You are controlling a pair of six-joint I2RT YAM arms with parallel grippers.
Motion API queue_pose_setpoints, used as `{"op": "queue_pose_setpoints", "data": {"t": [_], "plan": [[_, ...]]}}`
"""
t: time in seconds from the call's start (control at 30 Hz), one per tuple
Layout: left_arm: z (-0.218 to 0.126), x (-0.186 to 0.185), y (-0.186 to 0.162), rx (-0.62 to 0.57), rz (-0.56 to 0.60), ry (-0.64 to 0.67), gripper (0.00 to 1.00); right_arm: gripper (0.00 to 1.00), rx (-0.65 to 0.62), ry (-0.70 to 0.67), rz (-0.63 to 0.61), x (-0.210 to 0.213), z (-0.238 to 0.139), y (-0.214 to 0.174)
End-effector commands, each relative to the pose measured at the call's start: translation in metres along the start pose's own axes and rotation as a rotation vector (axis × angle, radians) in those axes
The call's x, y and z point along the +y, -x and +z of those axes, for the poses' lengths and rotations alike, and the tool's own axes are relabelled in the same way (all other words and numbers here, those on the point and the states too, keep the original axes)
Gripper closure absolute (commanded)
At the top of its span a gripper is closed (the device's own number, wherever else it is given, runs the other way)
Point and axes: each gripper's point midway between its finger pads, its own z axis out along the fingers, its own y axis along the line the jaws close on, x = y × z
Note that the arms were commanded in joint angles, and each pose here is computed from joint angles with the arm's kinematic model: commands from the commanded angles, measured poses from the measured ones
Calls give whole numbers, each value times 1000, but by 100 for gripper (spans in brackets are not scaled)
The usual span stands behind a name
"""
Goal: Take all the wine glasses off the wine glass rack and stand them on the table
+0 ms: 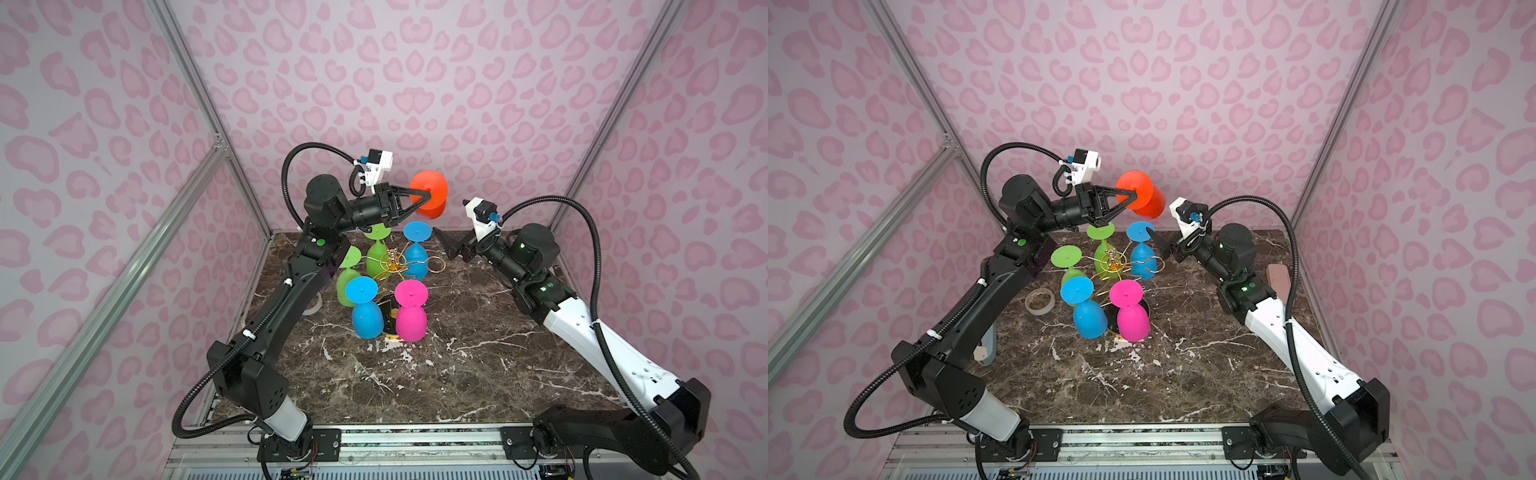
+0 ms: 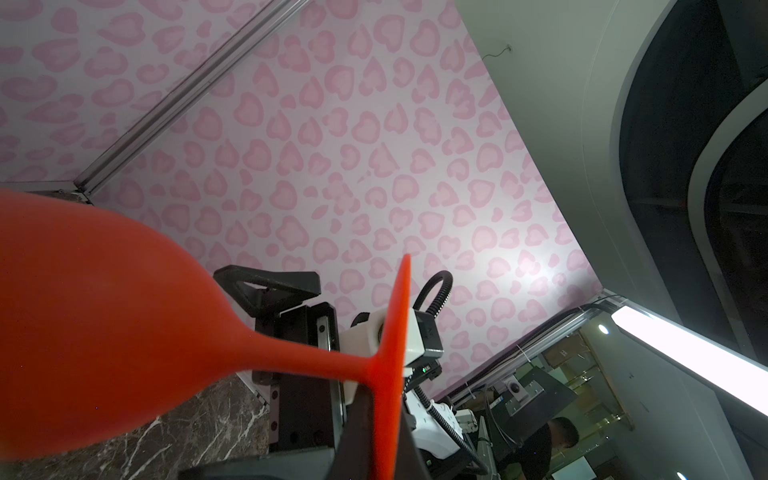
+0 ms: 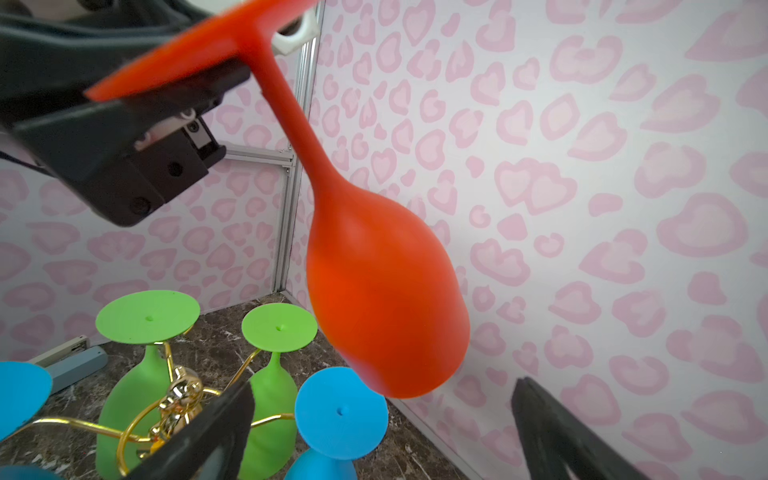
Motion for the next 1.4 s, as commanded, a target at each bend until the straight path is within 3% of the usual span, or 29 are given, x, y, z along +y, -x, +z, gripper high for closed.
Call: {"op": "queue_pose_setpoints", "data": {"t": [0.0,0.43,0.97,1.23,1.37], "plan": [[2,-13,6,-12,31,-42,96,2,-88,-17,-63,-4,7,18],[4,-17,3,-2,6,-72,97,2,-104,46,-83,2,40,13],[7,-15,-3,14,-36,-96,97,8,-123,15,-75,-5,53,14],[8,-15,-4,16,-48,-101,97,19,-109,16,-66,-5,51,12],[8,-20,-2,17,-40,-112,97,20,-91,13,-65,-5,48,10]]}}
